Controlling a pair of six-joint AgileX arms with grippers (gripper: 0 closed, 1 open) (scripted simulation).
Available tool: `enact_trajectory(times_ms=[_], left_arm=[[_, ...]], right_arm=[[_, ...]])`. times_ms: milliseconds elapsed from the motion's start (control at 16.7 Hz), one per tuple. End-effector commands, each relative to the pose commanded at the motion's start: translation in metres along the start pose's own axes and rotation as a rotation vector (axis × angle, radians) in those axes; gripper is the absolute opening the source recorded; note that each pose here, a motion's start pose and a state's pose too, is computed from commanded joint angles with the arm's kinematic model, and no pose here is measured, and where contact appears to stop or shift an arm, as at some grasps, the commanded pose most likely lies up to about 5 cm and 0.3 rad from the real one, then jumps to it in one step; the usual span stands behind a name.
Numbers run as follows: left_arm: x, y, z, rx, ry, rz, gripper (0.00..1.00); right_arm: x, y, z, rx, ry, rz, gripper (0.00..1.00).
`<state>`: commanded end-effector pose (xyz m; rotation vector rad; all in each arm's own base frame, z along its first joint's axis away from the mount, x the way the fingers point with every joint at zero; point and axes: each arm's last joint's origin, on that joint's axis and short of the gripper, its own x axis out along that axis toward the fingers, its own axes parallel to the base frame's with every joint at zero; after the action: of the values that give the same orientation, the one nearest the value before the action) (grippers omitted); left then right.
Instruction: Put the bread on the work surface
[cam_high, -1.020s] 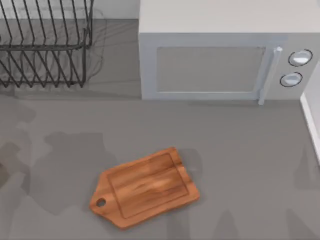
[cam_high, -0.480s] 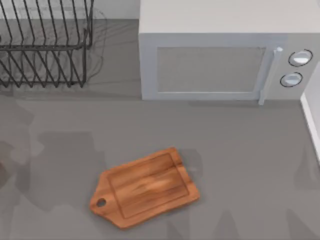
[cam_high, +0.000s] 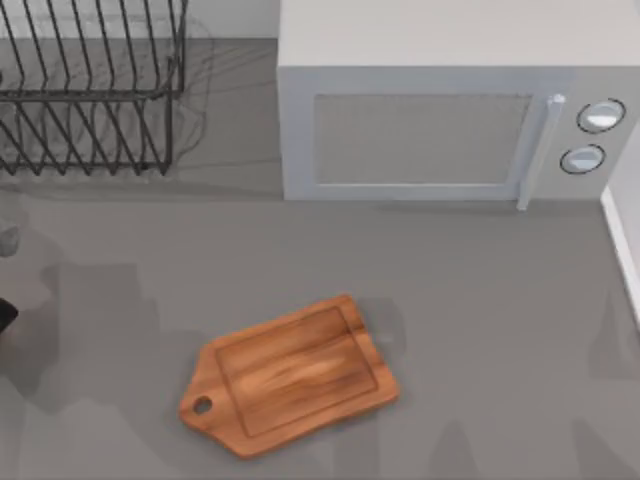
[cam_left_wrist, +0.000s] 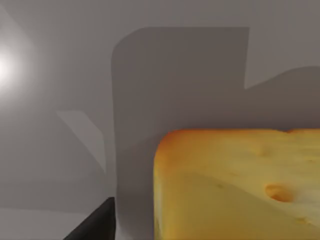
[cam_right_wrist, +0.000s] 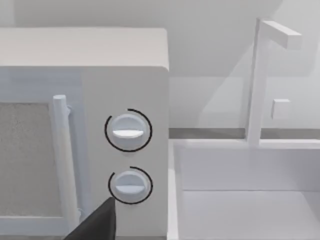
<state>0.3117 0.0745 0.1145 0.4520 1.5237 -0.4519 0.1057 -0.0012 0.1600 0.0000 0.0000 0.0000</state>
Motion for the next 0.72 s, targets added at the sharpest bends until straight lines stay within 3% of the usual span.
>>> enact_trajectory(times_ms=[120,720], left_arm=[[0.0000,0.0000,0.0000,0.000,0.000,0.000,1.00],[0.0000,0.0000,0.0000,0.000,0.000,0.000,0.25]], right_arm=[[0.0000,0.0000,0.0000,0.000,0.000,0.000,1.00],[0.0000,0.0000,0.0000,0.000,0.000,0.000,1.00]])
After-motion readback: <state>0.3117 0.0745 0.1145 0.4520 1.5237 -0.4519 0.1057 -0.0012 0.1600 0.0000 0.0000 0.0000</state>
